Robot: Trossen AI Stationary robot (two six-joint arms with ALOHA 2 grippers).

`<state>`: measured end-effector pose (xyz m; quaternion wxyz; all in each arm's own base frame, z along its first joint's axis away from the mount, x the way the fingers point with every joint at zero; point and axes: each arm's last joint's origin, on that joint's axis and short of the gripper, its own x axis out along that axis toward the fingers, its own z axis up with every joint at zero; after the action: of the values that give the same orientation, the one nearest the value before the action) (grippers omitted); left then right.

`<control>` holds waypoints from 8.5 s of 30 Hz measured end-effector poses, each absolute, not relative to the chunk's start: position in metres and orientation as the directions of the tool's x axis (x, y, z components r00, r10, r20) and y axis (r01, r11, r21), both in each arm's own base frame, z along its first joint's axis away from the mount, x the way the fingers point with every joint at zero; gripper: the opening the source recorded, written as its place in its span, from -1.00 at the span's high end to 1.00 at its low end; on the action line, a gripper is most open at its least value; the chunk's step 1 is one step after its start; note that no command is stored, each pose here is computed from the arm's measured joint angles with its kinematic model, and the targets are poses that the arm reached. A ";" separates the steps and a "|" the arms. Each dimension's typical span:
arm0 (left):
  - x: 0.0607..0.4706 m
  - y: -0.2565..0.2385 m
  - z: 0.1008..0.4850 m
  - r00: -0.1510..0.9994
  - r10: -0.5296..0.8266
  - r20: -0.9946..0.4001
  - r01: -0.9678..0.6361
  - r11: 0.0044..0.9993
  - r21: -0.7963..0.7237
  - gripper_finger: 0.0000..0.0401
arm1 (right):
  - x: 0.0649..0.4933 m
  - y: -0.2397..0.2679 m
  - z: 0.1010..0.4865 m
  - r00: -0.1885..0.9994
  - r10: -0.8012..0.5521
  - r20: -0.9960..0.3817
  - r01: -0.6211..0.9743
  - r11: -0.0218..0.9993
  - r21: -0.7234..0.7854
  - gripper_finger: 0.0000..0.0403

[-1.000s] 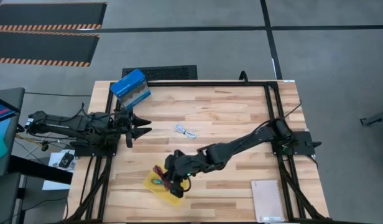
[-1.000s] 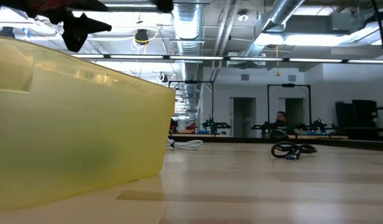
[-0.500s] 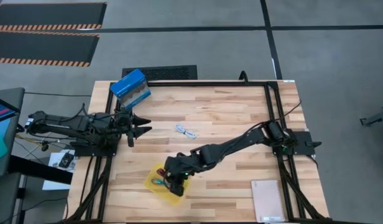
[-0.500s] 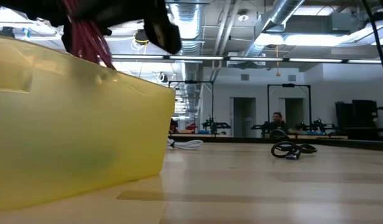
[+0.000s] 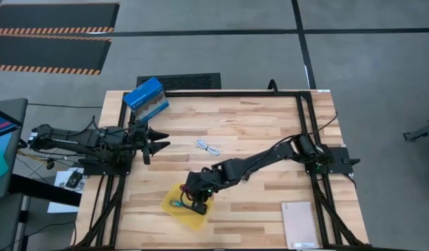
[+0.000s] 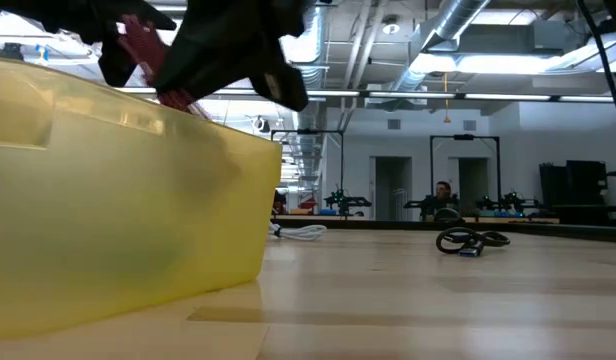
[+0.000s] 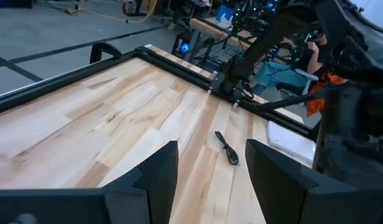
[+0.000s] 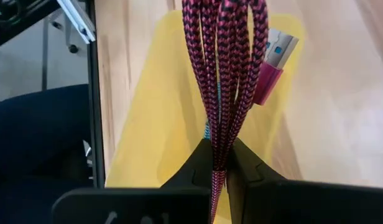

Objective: Pick and place USB-C Cables
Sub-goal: Put the pink black charger cable into the yellow transparent bin, then put the white charger cable into the yellow transparent bin

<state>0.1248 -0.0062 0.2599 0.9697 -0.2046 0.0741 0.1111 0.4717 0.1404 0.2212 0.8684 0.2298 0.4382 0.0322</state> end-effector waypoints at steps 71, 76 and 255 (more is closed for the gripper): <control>0.265 0.015 0.234 0.775 0.267 -0.573 -0.166 0.961 0.222 -0.26 | 0.280 0.173 0.415 0.744 -0.105 -0.660 0.147 0.989 0.009 0.34; 0.287 0.044 0.225 0.726 0.248 -0.641 -0.103 0.961 0.256 -0.27 | 0.277 0.173 0.413 0.725 -0.113 -0.680 0.173 0.985 0.020 0.34; 0.130 -0.025 0.271 0.953 0.274 -0.128 -0.297 0.924 -0.240 0.01 | 0.509 0.136 0.222 0.626 0.416 -0.660 -0.035 0.860 0.510 0.86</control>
<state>0.1302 -0.0255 0.2705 0.9798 -0.1291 0.0459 0.1457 0.5094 0.1355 0.2224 0.8714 0.2311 0.4129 0.1294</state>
